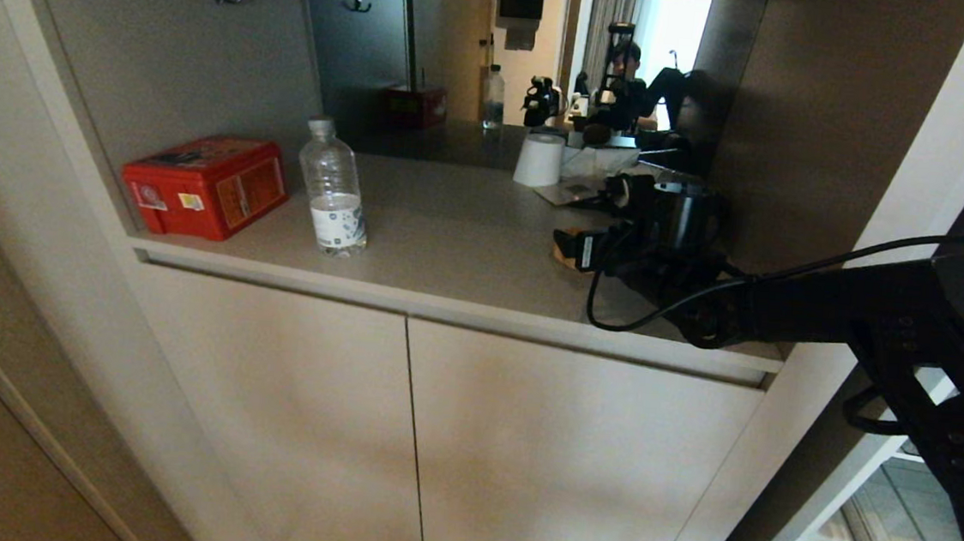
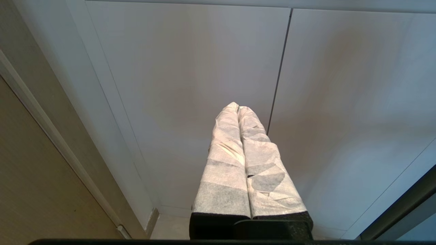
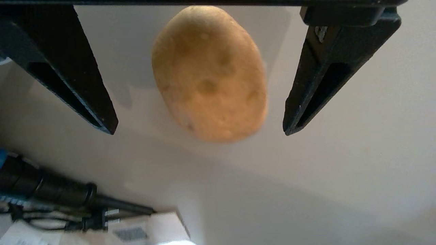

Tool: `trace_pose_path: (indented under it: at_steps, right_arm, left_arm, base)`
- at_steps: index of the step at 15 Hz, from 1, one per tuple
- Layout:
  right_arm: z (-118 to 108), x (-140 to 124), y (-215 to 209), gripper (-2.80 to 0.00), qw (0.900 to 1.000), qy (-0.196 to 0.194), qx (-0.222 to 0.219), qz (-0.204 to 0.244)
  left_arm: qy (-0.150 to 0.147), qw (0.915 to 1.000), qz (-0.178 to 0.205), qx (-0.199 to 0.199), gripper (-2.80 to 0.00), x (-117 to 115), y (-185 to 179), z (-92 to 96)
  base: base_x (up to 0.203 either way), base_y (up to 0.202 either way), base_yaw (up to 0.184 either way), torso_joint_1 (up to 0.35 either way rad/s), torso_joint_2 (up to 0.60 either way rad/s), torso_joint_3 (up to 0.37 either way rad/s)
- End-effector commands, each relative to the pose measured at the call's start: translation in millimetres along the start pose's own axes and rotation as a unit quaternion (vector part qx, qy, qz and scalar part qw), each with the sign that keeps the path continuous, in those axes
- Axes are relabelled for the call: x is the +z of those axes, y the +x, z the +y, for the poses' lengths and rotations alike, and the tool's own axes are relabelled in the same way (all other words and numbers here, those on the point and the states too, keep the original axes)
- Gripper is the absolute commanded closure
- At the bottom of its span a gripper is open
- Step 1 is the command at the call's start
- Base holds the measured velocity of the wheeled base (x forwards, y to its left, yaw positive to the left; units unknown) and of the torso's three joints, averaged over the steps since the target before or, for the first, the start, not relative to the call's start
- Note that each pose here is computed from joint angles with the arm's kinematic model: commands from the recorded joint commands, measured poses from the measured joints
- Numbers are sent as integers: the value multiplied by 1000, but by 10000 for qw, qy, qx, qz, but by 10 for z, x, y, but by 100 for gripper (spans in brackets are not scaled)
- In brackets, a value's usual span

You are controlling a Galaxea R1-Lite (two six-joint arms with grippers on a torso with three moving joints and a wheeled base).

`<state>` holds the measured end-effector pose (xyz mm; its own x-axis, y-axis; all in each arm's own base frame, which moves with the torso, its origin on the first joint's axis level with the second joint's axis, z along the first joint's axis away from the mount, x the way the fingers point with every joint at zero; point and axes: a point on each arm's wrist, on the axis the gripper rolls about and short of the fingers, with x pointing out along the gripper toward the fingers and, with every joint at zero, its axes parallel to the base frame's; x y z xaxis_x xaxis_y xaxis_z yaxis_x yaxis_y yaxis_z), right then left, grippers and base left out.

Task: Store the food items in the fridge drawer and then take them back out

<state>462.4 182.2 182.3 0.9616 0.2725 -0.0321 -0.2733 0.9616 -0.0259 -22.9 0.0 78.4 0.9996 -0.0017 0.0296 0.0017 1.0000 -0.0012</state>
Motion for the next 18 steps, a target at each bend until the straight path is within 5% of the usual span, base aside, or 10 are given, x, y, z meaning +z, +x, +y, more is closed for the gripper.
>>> trace_pose_path:
  at_steps: [1, 16, 17, 18]
  right_arm:
    - [5, -49, 19, -280, 10000, -6, 1, 37]
    - [18, -231, 99, -280, 9999, -15, 2, 121]
    - [18, -249, 104, 0, 9999, -10, -5, 137]
    - [11, -254, 104, 0, 9999, -17, -12, 145]
  left_arm:
    - [-1, 10000, 48, 1, 0, -29, 7, 0]
    - [-1, 10000, 48, 1, 0, -29, 7, 0]
    - [-1, 10000, 48, 1, 0, -29, 7, 0]
    - [-1, 10000, 48, 1, 0, -29, 7, 0]
  base:
    - [0, 0, 0, 0, 0, 0]
    - [0, 0, 0, 0, 0, 0]
    - [0, 0, 0, 0, 0, 0]
    - [0, 0, 0, 0, 0, 0]
